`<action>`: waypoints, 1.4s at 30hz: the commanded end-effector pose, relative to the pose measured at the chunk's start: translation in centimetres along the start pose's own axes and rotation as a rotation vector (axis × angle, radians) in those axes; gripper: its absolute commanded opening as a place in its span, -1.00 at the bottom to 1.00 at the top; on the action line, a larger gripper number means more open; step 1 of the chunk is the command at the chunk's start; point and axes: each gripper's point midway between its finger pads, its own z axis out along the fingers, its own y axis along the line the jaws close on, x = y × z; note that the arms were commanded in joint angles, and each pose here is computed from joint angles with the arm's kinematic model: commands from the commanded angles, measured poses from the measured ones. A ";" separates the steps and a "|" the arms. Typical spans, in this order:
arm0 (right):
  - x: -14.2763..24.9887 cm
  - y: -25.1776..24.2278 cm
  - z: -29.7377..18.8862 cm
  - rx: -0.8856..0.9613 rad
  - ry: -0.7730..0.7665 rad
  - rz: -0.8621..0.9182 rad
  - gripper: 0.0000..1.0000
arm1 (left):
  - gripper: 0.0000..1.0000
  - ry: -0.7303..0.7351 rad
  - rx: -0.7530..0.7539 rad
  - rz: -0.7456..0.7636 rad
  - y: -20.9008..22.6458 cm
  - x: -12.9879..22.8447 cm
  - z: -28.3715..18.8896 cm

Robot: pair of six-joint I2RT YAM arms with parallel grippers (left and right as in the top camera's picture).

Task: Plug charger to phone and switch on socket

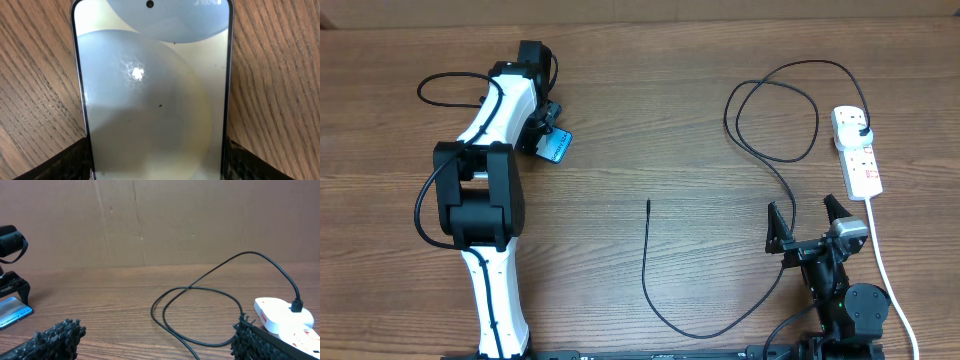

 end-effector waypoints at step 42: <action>0.2 -0.1 0.0 0.004 -0.005 -0.001 1.00 | -0.92 0.063 -0.079 0.021 1.6 1.8 3.7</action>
